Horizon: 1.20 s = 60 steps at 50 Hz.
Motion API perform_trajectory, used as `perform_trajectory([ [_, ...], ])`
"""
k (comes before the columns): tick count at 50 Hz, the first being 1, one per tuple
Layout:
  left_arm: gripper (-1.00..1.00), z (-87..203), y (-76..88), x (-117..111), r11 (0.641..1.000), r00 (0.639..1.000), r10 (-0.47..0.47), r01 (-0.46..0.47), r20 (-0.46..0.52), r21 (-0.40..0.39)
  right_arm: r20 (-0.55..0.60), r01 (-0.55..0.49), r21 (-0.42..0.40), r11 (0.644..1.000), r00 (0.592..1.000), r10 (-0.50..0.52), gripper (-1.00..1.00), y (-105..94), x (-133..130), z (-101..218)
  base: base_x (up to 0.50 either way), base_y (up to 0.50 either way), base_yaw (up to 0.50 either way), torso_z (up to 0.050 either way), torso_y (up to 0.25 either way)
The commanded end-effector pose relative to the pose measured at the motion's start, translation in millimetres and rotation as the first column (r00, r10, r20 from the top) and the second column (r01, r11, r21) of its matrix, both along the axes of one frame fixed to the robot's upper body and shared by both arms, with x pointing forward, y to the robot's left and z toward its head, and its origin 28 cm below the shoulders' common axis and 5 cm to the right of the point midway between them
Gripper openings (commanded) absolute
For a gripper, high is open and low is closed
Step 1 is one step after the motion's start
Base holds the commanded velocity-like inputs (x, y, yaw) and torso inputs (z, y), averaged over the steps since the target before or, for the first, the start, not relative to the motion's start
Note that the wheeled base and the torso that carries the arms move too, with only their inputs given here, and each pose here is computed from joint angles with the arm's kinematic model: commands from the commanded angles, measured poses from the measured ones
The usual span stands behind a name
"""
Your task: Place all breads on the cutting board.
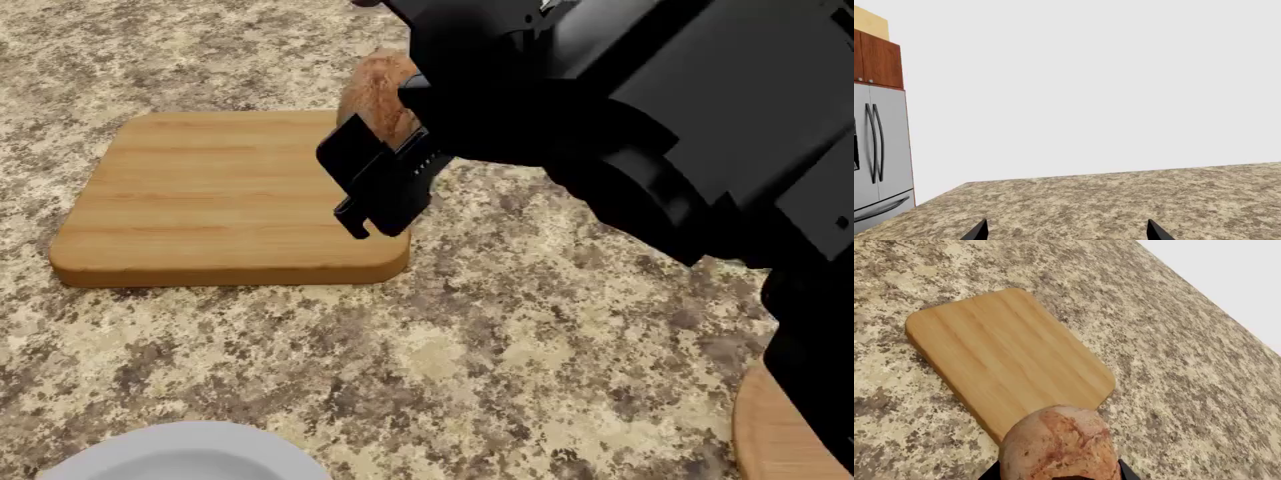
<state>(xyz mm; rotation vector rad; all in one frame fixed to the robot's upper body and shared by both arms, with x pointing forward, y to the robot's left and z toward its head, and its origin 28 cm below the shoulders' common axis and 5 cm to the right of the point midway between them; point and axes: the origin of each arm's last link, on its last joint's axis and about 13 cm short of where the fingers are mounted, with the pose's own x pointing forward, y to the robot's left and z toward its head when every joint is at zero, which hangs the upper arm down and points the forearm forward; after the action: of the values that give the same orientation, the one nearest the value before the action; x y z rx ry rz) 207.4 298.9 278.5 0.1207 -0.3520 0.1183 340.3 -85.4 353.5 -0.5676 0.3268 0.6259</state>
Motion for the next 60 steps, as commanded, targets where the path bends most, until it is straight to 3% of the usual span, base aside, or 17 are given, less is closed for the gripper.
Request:
perform_trajectory([
  [1, 1.0, 2, 3.1, -9, 1.0, 1.0, 0.023, -0.023, 0.003, 0.0, -0.011, -0.073, -0.005, 0.997, 0.997, 0.073, -1.0, 27.1, 30, -3, 0.0, 0.0, 0.0, 0.0, 0.0],
  [12, 1.0, 0, 3.6, -8, 1.0, 1.0, 0.028, -0.028, -0.003, 0.0, -0.058, -0.087, -0.022, 0.996, 0.995, 0.085, -1.0, 55.4, 66, -22, 0.0, 0.0, 0.0, 0.0, 0.0],
  [18, 1.0, -1, 6.5, -10, 0.999, 0.999, 0.037, -0.037, -0.005, -0.002, -0.076, -0.086, -0.044, 0.995, 0.994, 0.082, -1.0, 60.6, 66, -39, 0.0, 0.0, 0.0, 0.0, 0.0],
  [25, 1.0, 0, 9.8, -13, 0.999, 0.999, 0.05, -0.05, -0.003, 0.0, -0.036, -0.061, -0.048, 0.997, 0.998, 0.06, -1.0, 67.3, 65, -50, 0.0, 0.0, 0.0, 0.0, 0.0],
  [31, 1.0, 1, 9.4, -12, 0.999, 0.999, 0.048, -0.048, -0.001, -0.001, 0.065, -0.023, -0.046, 0.999, 0.998, 0.026, -1.0, 68.7, 70, -61, 0.0, 0.0, 0.0, 0.0, 0.0],
  [32, 1.0, 1, 9.5, -12, 0.999, 0.999, 0.049, -0.049, -0.001, 0.0, 0.138, -0.021, -0.02, 1.0, 0.99, 0.023, -1.0, 70.4, 73, -63, 0.0, 0.0, 0.0, 0.0, 0.0],
  [36, 1.0, -2, 10.2, -13, 0.999, 0.999, 0.052, -0.052, -0.005, -0.001, 0.247, -0.033, 0.09, 0.995, 0.969, 0.01, -1.0, 74.9, 77, -75, 0.0, 0.0, 0.0, 0.0, 0.0],
  [44, 1.0, 0, 9.2, -14, 0.999, 0.999, 0.053, -0.053, -0.003, 0.0, 0.369, -0.029, 0.258, 0.966, 0.927, -0.07, -1.0, 77.1, 82, -91, 0.0, 0.0, 0.0, 0.0, 0.0],
  [49, 1.0, -1, 9.5, -16, 0.998, 0.998, 0.057, -0.057, -0.004, -0.001, 0.319, 0.011, 0.249, 0.968, 0.943, -0.093, -1.0, 73.3, 82, -112, 0.0, 0.0, 0.0, 0.0, 0.0],
  [60, 1.0, -3, 9.4, -17, 0.998, 0.998, 0.058, -0.058, -0.006, -0.001, 0.144, 0.068, 0.335, 0.94, 0.982, -0.122, -1.0, 72.1, 79, -131, 0.0, 0.0, 0.0, 0.0, 0.0],
])
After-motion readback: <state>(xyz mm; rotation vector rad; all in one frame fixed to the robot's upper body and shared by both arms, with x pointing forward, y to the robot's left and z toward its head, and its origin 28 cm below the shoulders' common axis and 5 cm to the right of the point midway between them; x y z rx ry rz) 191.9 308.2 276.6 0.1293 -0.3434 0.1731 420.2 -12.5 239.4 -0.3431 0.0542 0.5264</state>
